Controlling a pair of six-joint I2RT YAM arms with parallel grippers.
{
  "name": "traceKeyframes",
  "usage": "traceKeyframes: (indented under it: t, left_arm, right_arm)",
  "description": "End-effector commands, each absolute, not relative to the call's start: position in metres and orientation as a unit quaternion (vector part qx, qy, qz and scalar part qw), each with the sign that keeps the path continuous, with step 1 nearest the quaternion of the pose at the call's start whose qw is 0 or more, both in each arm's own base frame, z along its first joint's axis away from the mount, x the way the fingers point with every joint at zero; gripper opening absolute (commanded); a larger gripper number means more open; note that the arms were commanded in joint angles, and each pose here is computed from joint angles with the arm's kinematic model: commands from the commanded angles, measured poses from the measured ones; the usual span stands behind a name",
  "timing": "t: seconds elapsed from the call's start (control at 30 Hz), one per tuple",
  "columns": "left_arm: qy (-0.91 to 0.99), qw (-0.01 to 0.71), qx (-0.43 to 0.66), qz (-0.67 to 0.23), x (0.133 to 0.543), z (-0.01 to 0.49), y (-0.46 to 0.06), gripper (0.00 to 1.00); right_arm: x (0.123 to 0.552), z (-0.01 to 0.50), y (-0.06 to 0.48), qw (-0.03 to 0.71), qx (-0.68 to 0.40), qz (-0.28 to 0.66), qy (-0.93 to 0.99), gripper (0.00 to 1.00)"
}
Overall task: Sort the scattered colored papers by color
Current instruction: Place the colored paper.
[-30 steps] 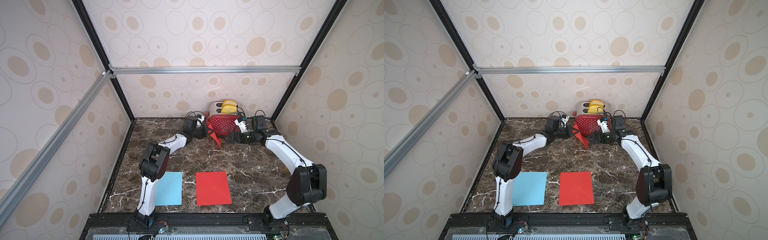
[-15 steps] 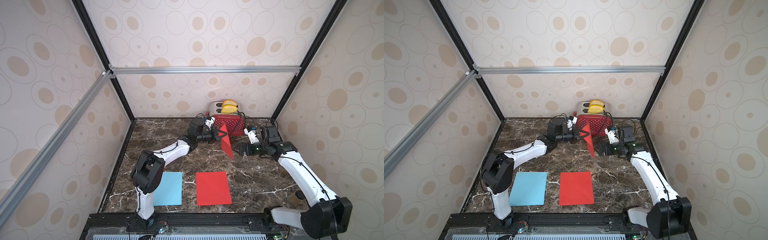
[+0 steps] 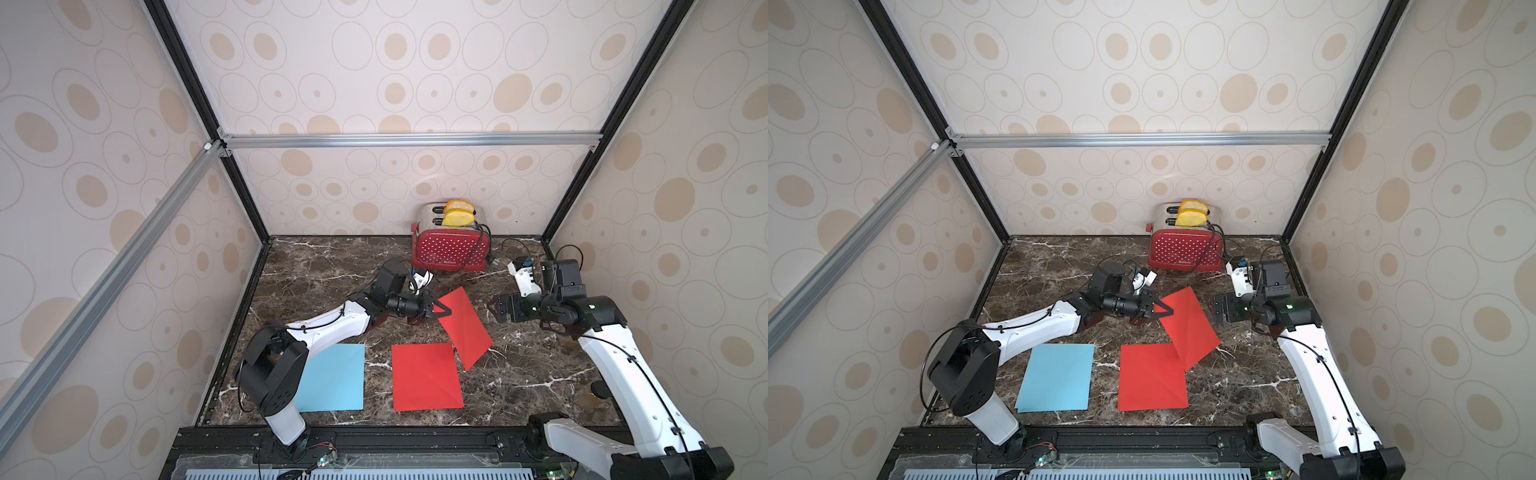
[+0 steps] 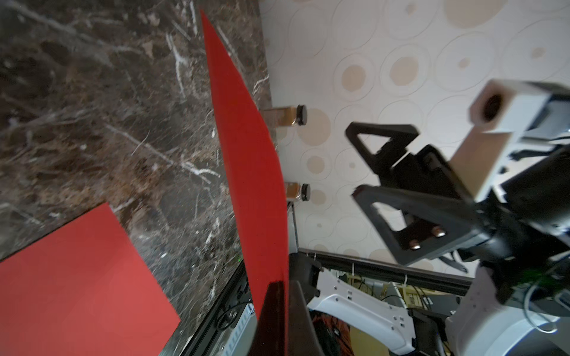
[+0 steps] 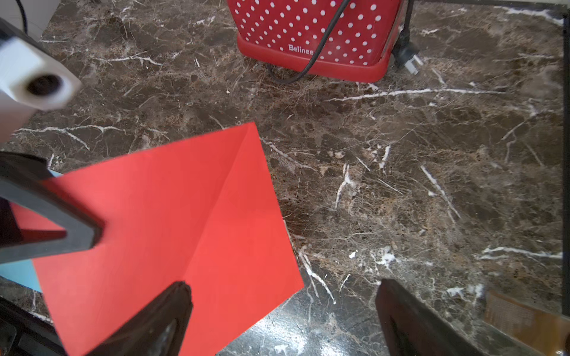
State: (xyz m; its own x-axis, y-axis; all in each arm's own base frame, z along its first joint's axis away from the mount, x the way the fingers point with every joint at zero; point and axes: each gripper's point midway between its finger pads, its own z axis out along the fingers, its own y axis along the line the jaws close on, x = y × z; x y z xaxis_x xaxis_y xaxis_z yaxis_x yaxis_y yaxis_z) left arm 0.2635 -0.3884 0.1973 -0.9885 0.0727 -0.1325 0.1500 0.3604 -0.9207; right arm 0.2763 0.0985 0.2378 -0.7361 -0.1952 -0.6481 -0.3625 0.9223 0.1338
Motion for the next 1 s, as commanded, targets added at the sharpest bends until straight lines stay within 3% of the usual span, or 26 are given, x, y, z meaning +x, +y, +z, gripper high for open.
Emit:
traceKeyframes:
  t: [0.0,0.37,0.67,0.83,0.97]
  left_arm:
    - [0.846,-0.015,0.121,-0.519,0.232,0.169,-0.374,0.0]
    - [0.884,-0.123,0.212,-0.399,0.193,0.102,-0.337,0.0]
    - [0.888,-0.139,0.236,-0.368,0.194,0.091,-0.332,0.0]
    - [0.89,-0.138,0.242,-0.36,0.194,0.092,-0.329,0.0]
    - [0.894,-0.137,0.245,-0.35,0.194,0.089,-0.325,0.0]
  right_arm:
    - [0.268,0.225,0.094,0.311,-0.148,0.12,0.931,1.0]
    - [0.257,0.204,0.104,0.286,-0.145,0.158,0.934,1.0]
    - [0.236,0.165,0.141,0.247,-0.134,0.288,0.916,1.0]
    - [0.231,0.138,0.156,0.209,-0.122,0.341,0.908,0.87]
    - [0.23,0.127,0.16,0.195,-0.119,0.355,0.906,0.86]
